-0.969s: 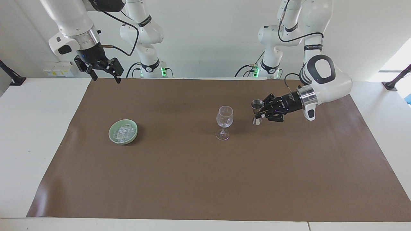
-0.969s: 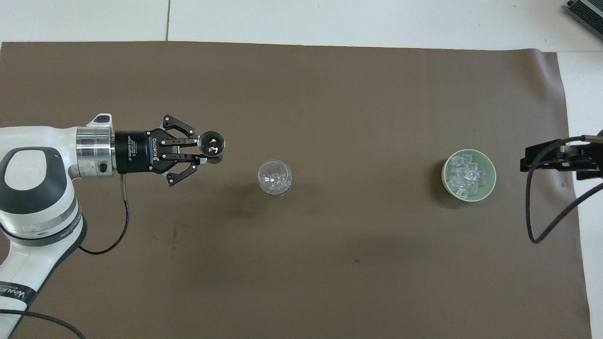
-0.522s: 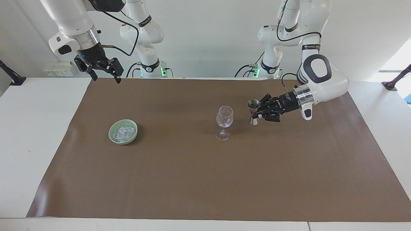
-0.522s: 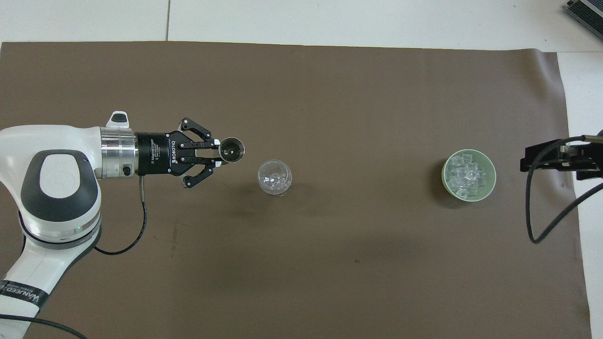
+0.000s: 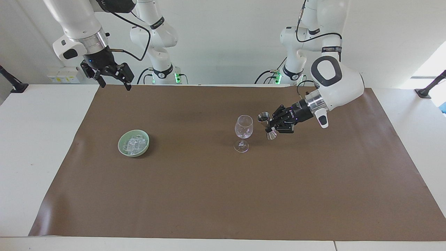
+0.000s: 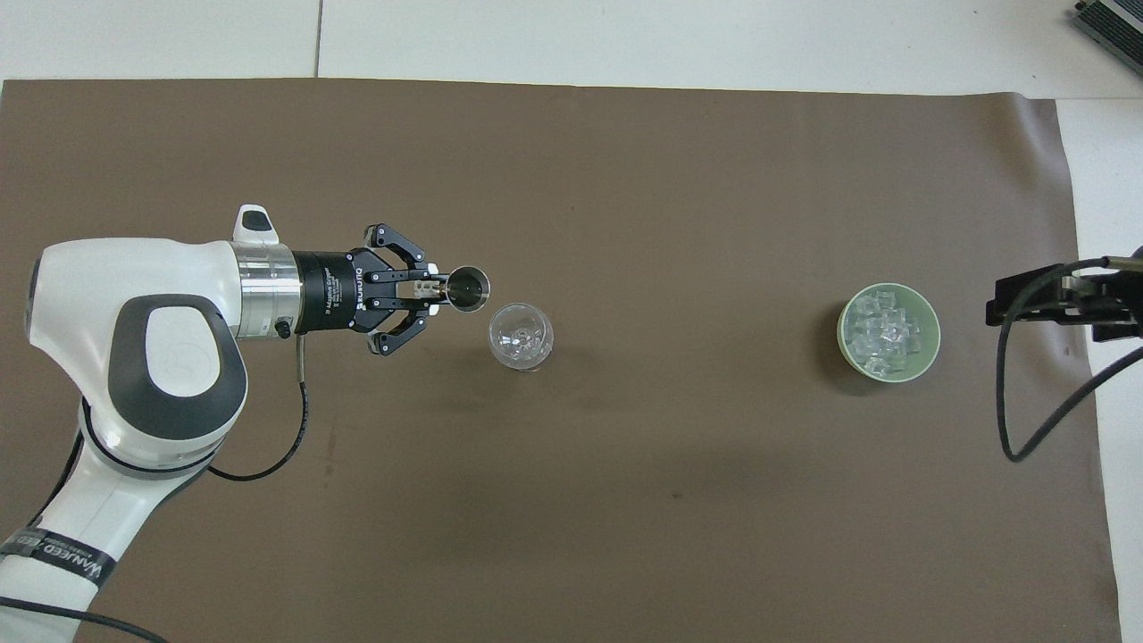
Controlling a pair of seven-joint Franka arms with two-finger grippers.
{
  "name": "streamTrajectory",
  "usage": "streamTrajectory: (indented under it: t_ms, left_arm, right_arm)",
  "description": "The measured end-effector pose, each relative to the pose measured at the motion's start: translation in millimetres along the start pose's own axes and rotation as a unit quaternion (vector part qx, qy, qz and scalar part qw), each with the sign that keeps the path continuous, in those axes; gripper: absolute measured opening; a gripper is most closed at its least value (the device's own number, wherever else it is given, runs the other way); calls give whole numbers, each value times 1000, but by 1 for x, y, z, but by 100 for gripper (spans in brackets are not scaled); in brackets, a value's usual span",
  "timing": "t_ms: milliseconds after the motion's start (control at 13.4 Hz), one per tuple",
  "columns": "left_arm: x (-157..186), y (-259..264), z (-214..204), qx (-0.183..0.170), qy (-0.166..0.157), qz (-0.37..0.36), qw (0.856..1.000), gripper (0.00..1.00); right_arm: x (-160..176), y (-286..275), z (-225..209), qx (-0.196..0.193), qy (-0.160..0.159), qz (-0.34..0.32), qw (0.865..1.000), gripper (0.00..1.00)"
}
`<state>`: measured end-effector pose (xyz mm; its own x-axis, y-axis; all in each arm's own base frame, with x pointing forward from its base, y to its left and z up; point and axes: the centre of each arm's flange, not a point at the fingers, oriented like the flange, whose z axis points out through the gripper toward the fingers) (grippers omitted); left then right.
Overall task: Pour wine and add ice with both arms
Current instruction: 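Carry the silver cup with the left gripper over the clear glass, then tilt the silver cup over the clear glass with the left gripper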
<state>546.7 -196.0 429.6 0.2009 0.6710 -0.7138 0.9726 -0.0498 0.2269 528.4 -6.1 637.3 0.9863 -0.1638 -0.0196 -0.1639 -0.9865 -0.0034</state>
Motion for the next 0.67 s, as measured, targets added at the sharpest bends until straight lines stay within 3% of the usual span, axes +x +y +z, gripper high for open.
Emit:
streamTrajectory:
  t_ms: [149,373,671]
  left_arm:
    - [-4,-1,2,6,30,-37,999,22]
    - [-25,-2,4,26,95,-15,995,22]
    - [-38,-3,0,28,109,6,994,22]
  right_arm:
    - [0,0,0,0,0,0,1000,100]
    - [0,0,0,0,0,0,1000,100]
    - [0,0,0,0,0,0,1000,100]
